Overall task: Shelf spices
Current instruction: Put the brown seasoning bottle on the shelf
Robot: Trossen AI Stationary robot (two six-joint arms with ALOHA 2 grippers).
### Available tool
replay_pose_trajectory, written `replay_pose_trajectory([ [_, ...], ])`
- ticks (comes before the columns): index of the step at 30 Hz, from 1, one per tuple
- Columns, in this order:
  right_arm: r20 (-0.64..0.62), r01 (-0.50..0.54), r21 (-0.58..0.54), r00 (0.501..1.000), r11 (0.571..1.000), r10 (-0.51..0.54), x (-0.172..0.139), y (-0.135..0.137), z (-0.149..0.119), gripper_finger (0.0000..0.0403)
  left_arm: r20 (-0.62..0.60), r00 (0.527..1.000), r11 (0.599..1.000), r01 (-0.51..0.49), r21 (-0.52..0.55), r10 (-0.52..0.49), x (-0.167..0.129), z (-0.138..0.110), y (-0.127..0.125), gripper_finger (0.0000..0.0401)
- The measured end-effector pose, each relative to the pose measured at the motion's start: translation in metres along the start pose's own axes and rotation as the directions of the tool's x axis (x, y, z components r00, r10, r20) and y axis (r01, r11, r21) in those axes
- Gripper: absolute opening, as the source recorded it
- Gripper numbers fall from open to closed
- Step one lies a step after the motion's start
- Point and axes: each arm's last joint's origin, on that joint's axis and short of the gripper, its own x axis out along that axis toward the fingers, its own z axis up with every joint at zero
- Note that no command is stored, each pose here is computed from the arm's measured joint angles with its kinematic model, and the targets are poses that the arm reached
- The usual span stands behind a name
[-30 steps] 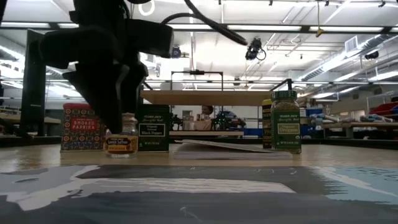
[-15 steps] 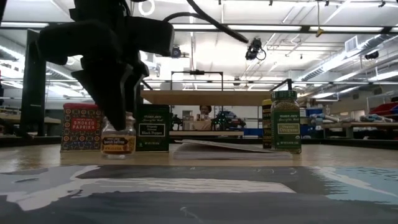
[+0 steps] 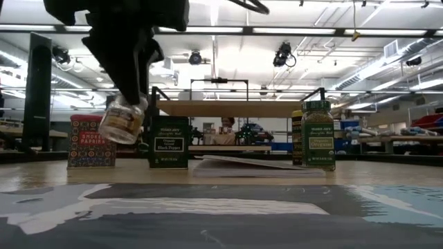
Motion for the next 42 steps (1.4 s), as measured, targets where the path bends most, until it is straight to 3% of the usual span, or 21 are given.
replay_pose_trajectory([
  [5,0.001,0.0,0.0,1.0,1.0,0.0,0.0,0.0,0.0,0.0277,0.065,0.997,0.999,-0.031,-0.028,0.033,-0.023,0.001,0.006,0.0117],
  [9,0.002,0.001,0.001,1.0,1.0,-0.001,0.0,0.0,0.0,0.0275,0.165,0.98,0.993,-0.107,-0.059,0.115,-0.055,0.006,0.016,0.0056],
  [14,0.002,0.001,0.0,1.0,1.0,-0.001,0.0,0.0,0.0,0.0277,0.242,0.954,0.984,-0.162,-0.076,0.176,-0.087,0.008,0.025,0.0013],
  [28,0.003,0.001,0.001,1.0,1.0,-0.001,0.0,0.0,0.0,0.0274,0.202,0.956,0.973,-0.191,-0.126,0.214,-0.082,0.002,0.023,0.0013],
  [33,0.006,0.002,0.003,1.0,1.0,-0.002,0.0,0.0,0.001,0.0274,0.092,0.974,0.972,-0.194,-0.131,0.207,-0.061,-0.013,0.023,0.0073],
  [42,0.007,0.002,0.004,1.0,1.0,-0.002,0.0,0.0,0.001,0.0273,0.018,0.982,0.967,-0.185,-0.173,0.19,-0.011,-0.032,0.03,0.027],
])
